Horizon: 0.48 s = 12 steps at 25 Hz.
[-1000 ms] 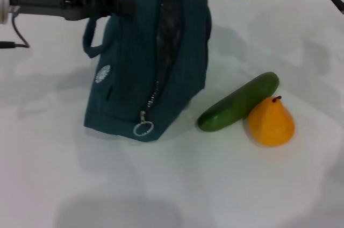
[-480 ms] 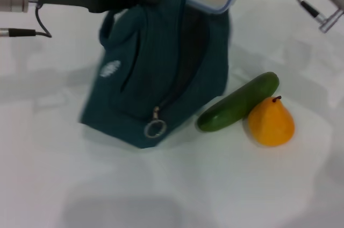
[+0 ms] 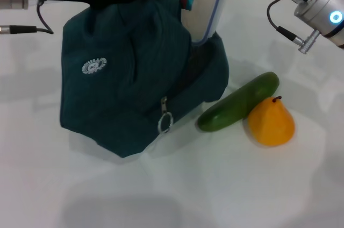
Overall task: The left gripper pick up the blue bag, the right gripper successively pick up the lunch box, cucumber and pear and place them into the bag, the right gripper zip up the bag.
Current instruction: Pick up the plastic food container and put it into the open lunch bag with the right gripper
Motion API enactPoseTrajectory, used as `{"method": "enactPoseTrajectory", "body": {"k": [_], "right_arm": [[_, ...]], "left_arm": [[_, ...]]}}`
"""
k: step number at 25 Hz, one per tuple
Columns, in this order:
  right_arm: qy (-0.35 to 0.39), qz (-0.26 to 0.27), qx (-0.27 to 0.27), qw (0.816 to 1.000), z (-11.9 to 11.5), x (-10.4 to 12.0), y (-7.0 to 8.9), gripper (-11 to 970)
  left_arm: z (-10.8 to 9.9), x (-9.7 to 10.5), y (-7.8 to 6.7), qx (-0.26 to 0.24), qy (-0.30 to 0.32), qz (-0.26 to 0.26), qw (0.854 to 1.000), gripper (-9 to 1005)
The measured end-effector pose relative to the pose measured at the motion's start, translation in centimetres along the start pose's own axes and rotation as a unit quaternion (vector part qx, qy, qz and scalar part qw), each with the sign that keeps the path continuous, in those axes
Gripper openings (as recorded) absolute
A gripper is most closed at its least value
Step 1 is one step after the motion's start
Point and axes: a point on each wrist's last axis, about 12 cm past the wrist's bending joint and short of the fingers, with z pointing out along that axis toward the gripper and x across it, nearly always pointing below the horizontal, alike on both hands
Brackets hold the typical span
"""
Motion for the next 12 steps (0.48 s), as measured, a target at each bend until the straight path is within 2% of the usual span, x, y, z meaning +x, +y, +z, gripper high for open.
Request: {"method": "enactPoseTrajectory", "body": {"k": [8, 12], "right_arm": [[-0.035, 0.000, -0.005, 0.999, -0.7, -0.7, 0.2, 178], [-0.028, 0.012, 0.010, 0.999, -1.5, 0.3, -0.1, 182]], "left_arm": [[0.0, 0.1, 0.0, 0.033, -0.023, -0.010, 0.999, 54], [0.0, 0.1, 0.0, 0.047, -0.030, -0.016, 0.998, 54]]}}
